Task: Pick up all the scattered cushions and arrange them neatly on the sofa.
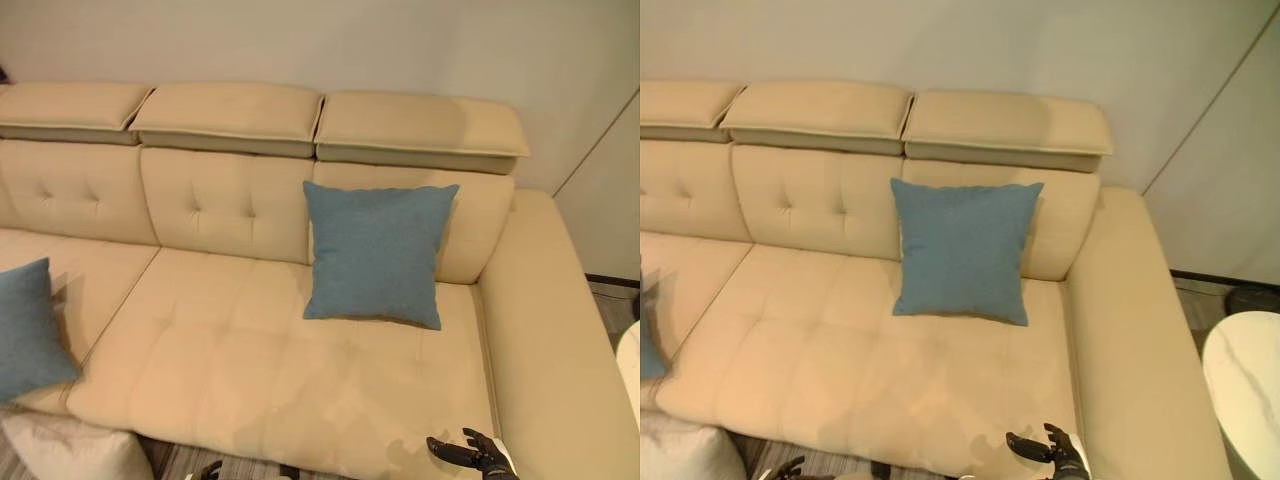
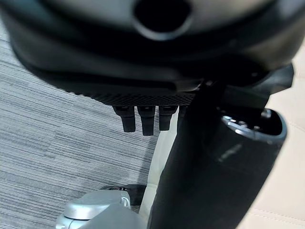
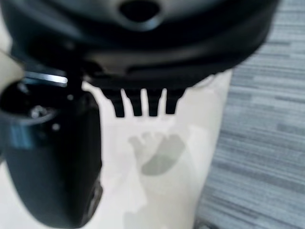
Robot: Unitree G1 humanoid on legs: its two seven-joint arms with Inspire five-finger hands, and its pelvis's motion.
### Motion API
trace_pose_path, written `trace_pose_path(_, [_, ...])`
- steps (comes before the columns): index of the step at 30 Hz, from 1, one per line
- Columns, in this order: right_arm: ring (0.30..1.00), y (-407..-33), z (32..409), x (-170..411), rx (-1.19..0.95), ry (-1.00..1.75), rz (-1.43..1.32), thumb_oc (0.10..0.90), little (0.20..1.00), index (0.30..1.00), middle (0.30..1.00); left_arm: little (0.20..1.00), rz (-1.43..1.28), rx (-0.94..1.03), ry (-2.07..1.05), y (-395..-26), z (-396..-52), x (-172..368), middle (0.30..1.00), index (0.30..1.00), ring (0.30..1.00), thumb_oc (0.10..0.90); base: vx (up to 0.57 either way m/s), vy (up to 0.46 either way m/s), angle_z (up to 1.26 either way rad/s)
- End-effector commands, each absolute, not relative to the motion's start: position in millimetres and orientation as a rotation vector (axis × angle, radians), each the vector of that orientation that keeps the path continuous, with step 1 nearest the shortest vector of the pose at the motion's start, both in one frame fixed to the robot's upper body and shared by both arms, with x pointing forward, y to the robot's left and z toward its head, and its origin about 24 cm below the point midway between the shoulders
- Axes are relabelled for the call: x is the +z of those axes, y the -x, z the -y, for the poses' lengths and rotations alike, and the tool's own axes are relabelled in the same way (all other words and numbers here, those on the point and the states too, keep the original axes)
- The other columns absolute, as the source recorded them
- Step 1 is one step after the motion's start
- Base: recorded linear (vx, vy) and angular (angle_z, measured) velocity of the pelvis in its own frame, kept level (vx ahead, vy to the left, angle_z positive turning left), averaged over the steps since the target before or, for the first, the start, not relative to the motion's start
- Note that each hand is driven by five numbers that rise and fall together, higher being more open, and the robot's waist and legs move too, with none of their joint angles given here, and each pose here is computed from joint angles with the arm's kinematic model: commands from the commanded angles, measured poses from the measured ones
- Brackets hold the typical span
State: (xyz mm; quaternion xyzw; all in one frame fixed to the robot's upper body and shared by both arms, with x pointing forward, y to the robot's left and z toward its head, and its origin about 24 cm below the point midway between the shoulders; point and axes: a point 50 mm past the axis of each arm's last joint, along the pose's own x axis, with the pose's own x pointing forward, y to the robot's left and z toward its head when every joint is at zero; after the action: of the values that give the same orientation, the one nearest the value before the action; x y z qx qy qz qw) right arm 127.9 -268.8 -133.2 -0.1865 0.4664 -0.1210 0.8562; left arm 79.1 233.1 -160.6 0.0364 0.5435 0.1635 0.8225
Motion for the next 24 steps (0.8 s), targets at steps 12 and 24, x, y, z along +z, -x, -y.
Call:
trace_pose_path(12, [0.9,-155,266,-129,-0.174,0.56,-0.971,0.8,0.9,0.9,0.9,0.9,-1.051,0.29,-0.302,-114,-249,-148,0.9,0.9,0.9,0.8,-0.21,0.104,0.25])
trace_pose_path(24, [0.9,-143,253,-138,-0.167,0.49,-1.008,0.8,0.9,0.9,0.9,0.9,-1.103,0.281,-0.346,-104,-256,-150,0.9,0.9,0.9,0.8,-0.18,-0.091,0.54])
